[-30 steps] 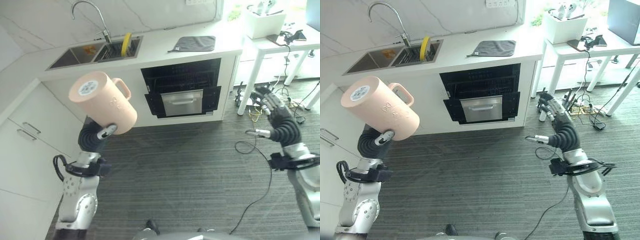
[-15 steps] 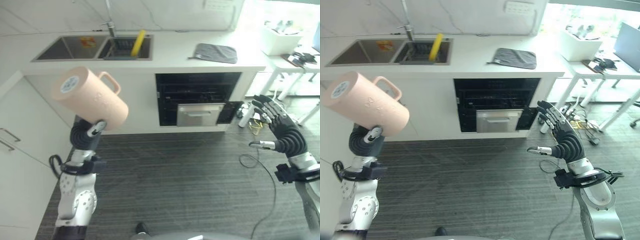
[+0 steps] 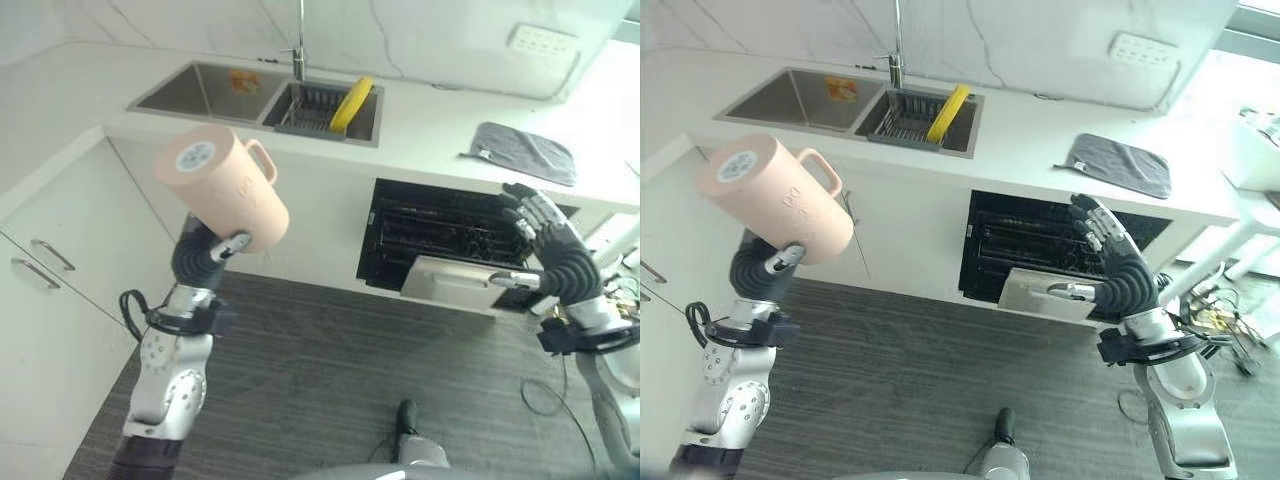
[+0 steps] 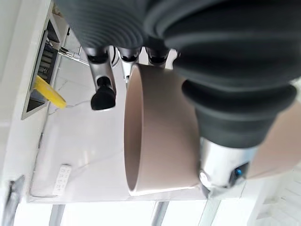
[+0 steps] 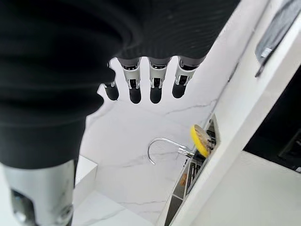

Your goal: Place the dishes in the dishwasher.

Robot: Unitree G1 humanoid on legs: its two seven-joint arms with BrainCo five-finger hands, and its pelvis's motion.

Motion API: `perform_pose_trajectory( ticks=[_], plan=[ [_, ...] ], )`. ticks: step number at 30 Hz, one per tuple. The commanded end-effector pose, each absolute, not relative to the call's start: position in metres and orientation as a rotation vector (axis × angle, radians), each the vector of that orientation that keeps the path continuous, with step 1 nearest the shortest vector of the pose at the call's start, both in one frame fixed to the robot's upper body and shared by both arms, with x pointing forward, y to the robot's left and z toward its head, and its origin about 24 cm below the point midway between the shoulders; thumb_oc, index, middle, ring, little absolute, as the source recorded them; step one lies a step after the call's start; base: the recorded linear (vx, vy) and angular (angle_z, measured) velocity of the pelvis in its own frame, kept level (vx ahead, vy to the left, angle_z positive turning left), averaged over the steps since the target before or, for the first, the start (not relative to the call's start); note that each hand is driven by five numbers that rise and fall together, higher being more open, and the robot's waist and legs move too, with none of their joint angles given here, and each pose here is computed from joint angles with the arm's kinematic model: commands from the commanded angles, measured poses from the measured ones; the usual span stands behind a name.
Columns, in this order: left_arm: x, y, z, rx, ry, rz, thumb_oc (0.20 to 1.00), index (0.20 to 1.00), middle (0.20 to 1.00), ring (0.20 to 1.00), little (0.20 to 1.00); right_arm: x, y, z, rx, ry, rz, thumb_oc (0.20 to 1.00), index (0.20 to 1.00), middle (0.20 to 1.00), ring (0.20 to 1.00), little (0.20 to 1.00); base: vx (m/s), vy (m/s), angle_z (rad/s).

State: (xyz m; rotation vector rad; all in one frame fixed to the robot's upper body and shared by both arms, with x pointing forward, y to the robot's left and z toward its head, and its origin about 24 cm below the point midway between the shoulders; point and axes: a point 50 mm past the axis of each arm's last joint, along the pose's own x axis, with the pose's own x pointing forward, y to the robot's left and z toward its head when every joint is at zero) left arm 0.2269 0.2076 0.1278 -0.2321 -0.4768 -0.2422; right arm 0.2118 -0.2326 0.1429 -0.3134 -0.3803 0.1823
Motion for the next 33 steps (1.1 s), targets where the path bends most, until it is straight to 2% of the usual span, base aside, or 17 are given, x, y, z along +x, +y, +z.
perform_pose_trajectory(
  ticks=[1, 10, 14, 20, 29, 33],
  plan=[
    [0.224, 0.211, 0.168, -0.121, -0.667, -0.284, 0.2, 0.2, 0.2, 0.2, 0.2, 0.201, -0.227, 0.167, -0.327, -0.516, 0.178, 1.0, 1.0, 1.0, 1.0, 1.0, 0.17, -0.358, -0.07],
    [0.218, 0.22, 0.165, -0.155, -0.653, -0.243, 0.2, 0.2, 0.2, 0.2, 0.2, 0.219, -0.221, 0.176, -0.291, -0.527, 0.225, 1.0, 1.0, 1.0, 1.0, 1.0, 0.23, -0.651, -0.08],
    [0.218, 0.218, 0.162, -0.172, -0.649, -0.235, 0.2, 0.2, 0.2, 0.2, 0.2, 0.22, -0.224, 0.18, -0.327, -0.512, 0.235, 1.0, 1.0, 1.0, 1.0, 1.0, 0.14, -0.342, -0.44],
    [0.218, 0.216, 0.162, -0.167, -0.664, -0.243, 0.2, 0.2, 0.2, 0.2, 0.2, 0.217, -0.222, 0.175, -0.338, -0.491, 0.251, 1.0, 1.0, 1.0, 1.0, 1.0, 0.16, 0.113, -0.33],
    [0.222, 0.212, 0.164, -0.129, -0.67, -0.261, 0.2, 0.2, 0.2, 0.2, 0.2, 0.208, -0.223, 0.168, -0.295, -0.456, 0.296, 1.0, 1.0, 1.0, 1.0, 1.0, 0.13, 0.307, -0.16],
    [0.229, 0.201, 0.17, -0.081, -0.681, -0.284, 0.2, 0.2, 0.2, 0.2, 0.2, 0.206, -0.219, 0.161, -0.255, -0.435, 0.328, 1.0, 1.0, 1.0, 1.0, 1.0, 0.07, 0.002, 0.04]
  ],
)
